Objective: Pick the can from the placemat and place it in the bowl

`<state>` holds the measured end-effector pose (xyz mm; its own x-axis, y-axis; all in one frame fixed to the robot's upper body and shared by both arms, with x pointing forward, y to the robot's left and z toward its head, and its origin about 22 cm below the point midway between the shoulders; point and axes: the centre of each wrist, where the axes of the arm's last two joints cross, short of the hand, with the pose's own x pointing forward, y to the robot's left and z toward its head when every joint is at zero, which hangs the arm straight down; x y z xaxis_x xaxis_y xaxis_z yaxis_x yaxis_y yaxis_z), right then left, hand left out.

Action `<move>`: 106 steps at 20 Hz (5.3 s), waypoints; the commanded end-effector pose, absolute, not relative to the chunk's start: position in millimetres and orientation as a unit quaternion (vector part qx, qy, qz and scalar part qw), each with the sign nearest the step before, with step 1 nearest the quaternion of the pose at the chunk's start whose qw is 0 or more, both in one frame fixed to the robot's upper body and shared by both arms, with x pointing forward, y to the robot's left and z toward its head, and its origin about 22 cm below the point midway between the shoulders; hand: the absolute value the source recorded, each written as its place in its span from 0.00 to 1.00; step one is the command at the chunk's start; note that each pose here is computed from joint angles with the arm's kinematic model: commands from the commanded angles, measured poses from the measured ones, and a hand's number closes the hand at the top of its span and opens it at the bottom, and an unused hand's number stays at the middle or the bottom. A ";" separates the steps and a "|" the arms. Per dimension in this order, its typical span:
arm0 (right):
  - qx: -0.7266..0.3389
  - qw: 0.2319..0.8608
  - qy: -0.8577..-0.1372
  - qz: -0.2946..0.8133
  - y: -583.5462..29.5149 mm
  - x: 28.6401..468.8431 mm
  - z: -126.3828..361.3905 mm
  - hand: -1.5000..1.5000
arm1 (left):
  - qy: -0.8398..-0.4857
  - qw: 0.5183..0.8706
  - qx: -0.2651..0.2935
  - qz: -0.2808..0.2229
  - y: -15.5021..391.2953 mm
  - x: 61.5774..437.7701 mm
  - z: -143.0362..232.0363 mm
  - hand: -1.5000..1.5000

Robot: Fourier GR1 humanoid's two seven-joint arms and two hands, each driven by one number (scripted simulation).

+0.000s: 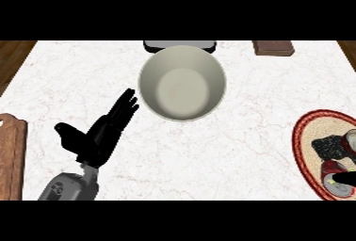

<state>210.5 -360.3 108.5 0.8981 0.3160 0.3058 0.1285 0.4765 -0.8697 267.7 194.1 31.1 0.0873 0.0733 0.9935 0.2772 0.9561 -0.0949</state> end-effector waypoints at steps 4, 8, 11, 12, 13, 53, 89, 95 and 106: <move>-0.493 0.863 -0.099 0.038 -356.6 223.1 106.6 0.00 | -0.674 0.723 -0.134 -0.064 206.2 268.3 35.2 0.50; -0.500 0.859 -0.104 0.046 -345.1 225.8 96.9 0.00 | -0.669 0.730 -0.121 -0.069 210.8 273.9 31.9 0.50; -0.500 0.859 -0.103 0.042 -343.1 231.2 92.8 0.00 | -0.675 0.724 -0.131 -0.062 192.4 271.7 41.0 0.50; -0.504 0.858 -0.087 0.042 -355.6 237.6 98.5 0.00 | -0.679 0.722 -0.115 -0.065 196.5 273.8 41.1 0.50; -0.503 0.859 -0.084 0.049 -347.7 228.4 87.9 0.00 | -0.669 0.730 -0.127 -0.055 199.9 261.3 35.5 0.50; -0.562 0.813 -0.121 0.097 -323.6 254.6 35.6 1.00 | -0.675 0.726 -0.116 -0.067 216.4 258.9 24.0 0.50; -0.553 0.519 -0.570 0.316 41.8 253.5 216.7 1.00 | -0.662 0.732 -0.140 -0.080 187.7 272.9 17.4 0.50; -0.566 0.529 -0.562 0.290 53.1 281.6 238.2 1.00 | -0.664 0.731 -0.140 -0.078 189.3 280.9 24.3 0.50; -0.562 0.542 -0.558 0.283 40.4 352.1 231.3 1.00 | -0.670 0.726 -0.136 -0.069 188.6 274.7 24.5 0.50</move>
